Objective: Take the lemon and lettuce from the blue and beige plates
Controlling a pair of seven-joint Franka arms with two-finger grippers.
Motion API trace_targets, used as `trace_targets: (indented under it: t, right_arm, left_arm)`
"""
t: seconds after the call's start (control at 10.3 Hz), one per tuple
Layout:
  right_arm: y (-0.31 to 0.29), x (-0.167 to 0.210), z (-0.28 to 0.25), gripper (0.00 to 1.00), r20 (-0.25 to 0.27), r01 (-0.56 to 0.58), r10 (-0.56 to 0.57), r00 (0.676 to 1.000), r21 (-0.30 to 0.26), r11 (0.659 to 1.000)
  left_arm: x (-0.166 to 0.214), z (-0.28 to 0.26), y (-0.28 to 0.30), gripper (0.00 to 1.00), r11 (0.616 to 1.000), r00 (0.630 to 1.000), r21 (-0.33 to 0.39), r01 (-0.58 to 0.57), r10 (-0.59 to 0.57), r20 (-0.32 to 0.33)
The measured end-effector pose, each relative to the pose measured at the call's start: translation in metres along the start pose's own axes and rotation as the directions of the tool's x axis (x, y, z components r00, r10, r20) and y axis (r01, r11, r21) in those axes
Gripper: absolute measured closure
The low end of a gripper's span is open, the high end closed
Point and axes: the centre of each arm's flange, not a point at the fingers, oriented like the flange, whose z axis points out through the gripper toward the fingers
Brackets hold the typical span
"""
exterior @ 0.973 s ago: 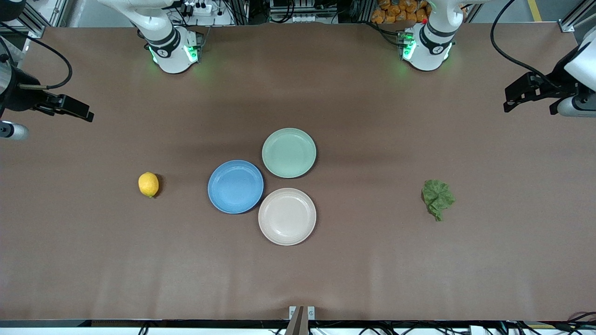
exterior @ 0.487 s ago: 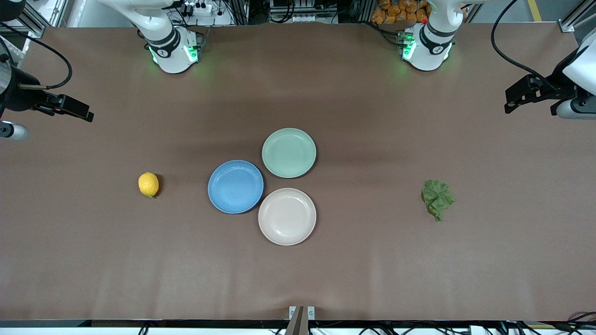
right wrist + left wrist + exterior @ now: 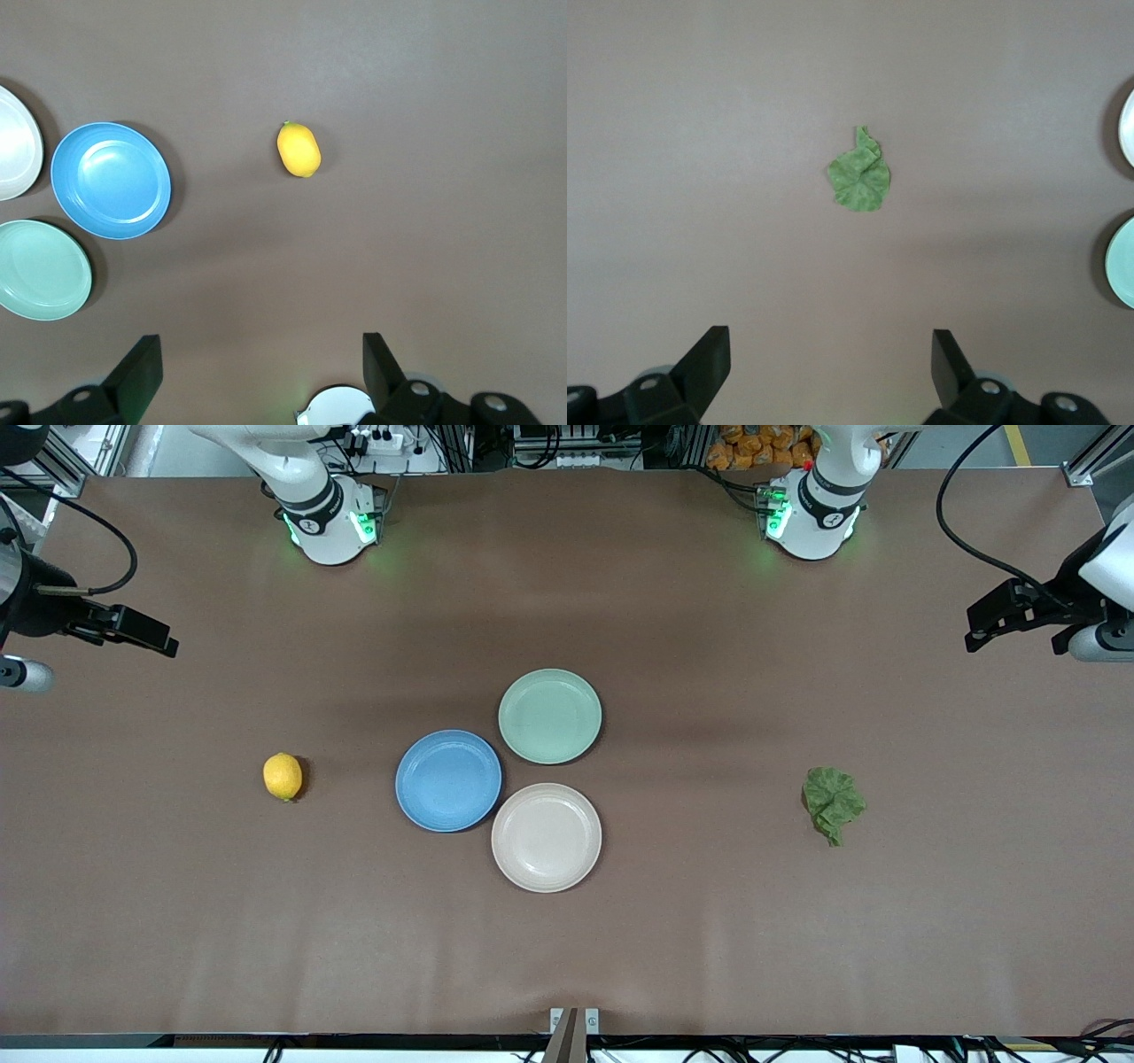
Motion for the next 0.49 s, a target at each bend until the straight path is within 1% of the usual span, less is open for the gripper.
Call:
trace_targets:
  t: [0.19, 0.49]
  right_arm:
    - [0.0, 0.0, 0.0, 0.0, 0.0, 0.0, 0.0, 1.0, 0.0, 1.0]
    - [0.0, 0.0, 0.0002, 0.0, 0.0, 0.001, -0.001, 1.0, 0.0, 1.0]
  left_arm:
    - [-0.0027, 0.0089, 0.0041, 0.0, 1.0, 1.0, 0.001, 0.031, -0.031, -0.006]
    - [-0.0087, 0.0053, 0.0063, 0.0, 0.999, 0.999, 0.003, 0.035, -0.035, -0.025]
